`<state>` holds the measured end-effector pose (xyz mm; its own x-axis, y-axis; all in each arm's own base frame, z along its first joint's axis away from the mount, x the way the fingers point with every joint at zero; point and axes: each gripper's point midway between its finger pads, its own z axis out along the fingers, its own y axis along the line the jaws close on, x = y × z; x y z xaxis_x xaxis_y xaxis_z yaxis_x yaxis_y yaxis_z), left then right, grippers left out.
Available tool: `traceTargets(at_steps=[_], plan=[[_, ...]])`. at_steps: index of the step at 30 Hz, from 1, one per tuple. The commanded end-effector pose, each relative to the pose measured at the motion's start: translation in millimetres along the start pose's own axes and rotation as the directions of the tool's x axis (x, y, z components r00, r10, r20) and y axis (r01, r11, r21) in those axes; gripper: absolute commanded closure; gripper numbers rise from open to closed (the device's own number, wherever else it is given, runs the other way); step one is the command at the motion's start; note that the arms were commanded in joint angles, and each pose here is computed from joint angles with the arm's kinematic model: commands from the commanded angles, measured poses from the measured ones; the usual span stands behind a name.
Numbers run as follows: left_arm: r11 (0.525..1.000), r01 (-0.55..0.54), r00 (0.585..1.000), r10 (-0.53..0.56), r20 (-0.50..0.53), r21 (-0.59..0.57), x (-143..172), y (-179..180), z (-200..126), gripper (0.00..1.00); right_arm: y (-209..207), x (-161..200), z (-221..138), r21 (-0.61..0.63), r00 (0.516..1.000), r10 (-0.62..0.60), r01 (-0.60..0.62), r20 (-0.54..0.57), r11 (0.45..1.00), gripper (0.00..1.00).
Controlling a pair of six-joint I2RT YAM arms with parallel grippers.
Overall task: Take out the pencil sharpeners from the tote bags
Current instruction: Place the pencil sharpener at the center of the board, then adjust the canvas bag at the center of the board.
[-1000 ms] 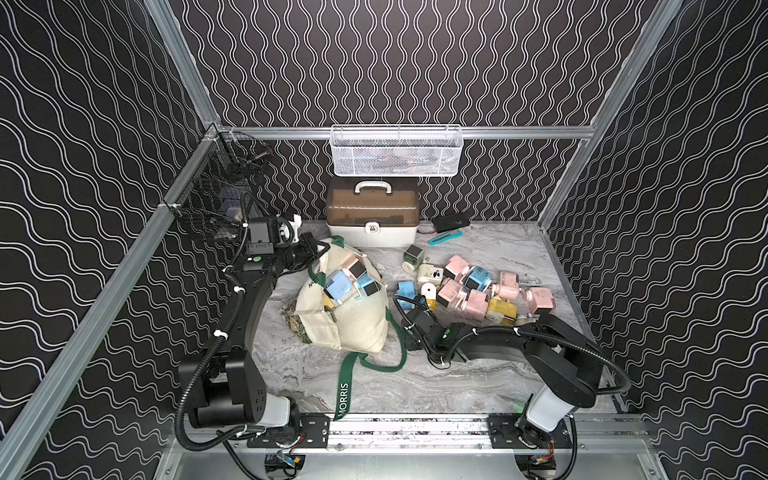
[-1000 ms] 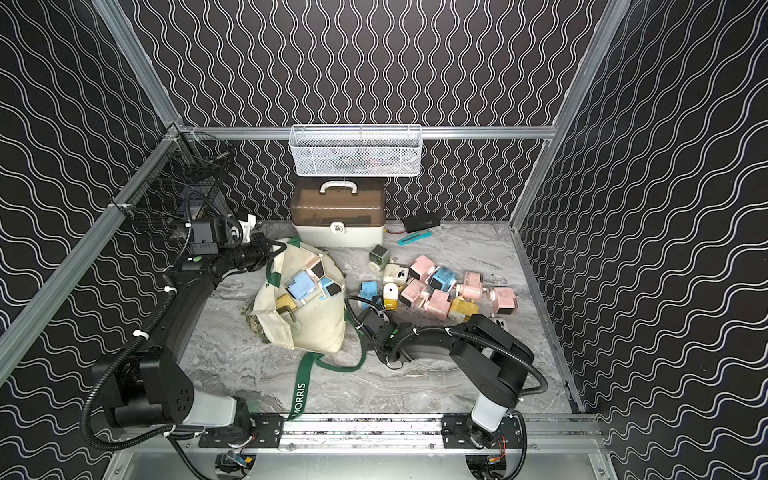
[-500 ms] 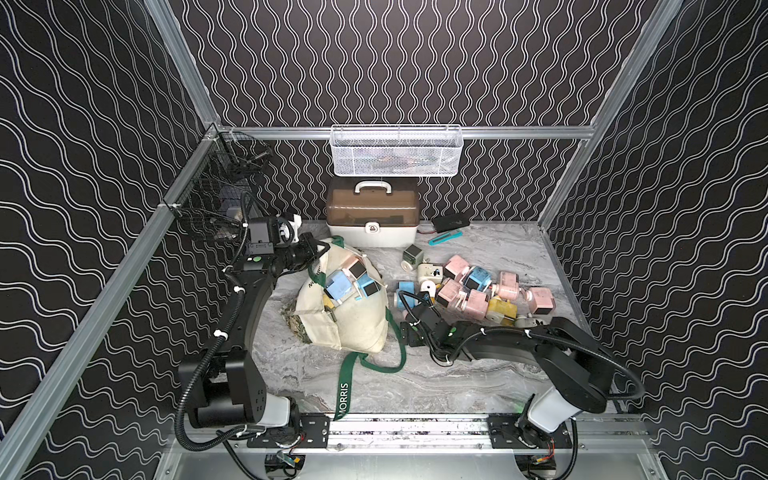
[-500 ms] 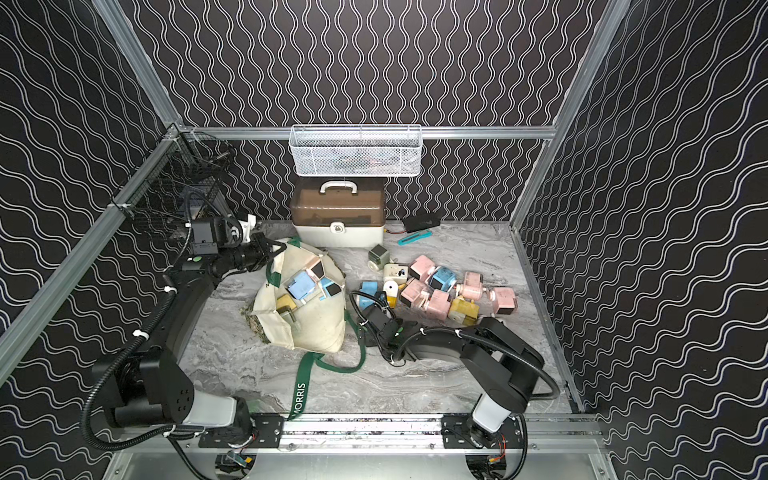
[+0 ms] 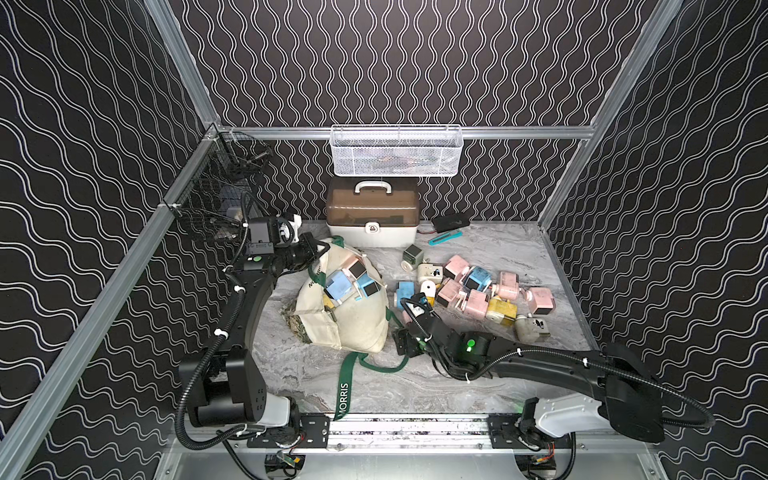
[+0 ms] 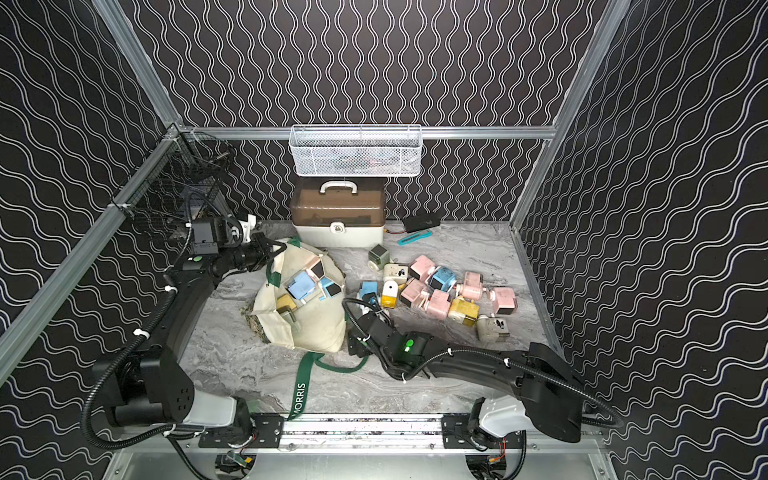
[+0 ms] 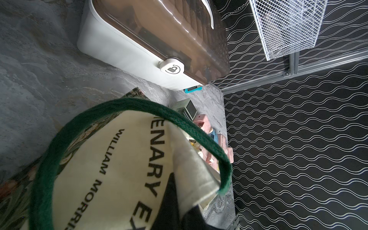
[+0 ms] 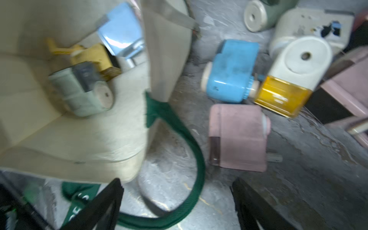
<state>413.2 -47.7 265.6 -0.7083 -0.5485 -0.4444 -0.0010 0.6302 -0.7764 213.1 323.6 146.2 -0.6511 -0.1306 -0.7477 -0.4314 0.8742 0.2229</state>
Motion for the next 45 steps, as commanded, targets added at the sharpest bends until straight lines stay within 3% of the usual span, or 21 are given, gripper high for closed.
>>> traceTargets(at_steps=[1,6,21,27,33,38,45], plan=[[0.998,-0.045,0.999,0.043,0.032,0.054,-10,-12,-1,1.00,27,-10,-11,-0.041,0.994,-0.105,0.106,0.035,0.993,0.15],[0.997,-0.047,0.998,0.045,0.036,0.057,-10,-13,-3,1.00,71,-16,-3,-0.165,0.987,-0.160,0.163,0.035,0.973,0.20],[0.997,-0.047,0.998,0.045,0.032,0.067,-10,-14,-1,1.00,126,-9,90,-0.207,0.968,-0.252,0.242,-0.020,0.948,0.37],[0.997,-0.050,0.998,0.048,0.029,0.065,-12,-14,0,1.00,173,2,100,-0.403,0.944,-0.327,0.287,-0.033,0.869,0.38],[0.996,-0.063,0.998,0.062,0.013,0.060,-8,-13,0,1.00,203,16,125,-0.513,0.903,-0.426,0.343,-0.049,0.787,0.29],[0.996,-0.054,0.998,0.055,-0.014,0.068,-3,-12,3,1.00,191,5,138,-0.483,0.907,-0.422,0.365,-0.011,0.796,0.22],[0.996,-0.066,0.998,0.067,-0.005,0.052,-3,-16,-2,1.00,127,-33,154,-0.367,0.976,-0.216,0.206,0.014,0.907,0.11]])
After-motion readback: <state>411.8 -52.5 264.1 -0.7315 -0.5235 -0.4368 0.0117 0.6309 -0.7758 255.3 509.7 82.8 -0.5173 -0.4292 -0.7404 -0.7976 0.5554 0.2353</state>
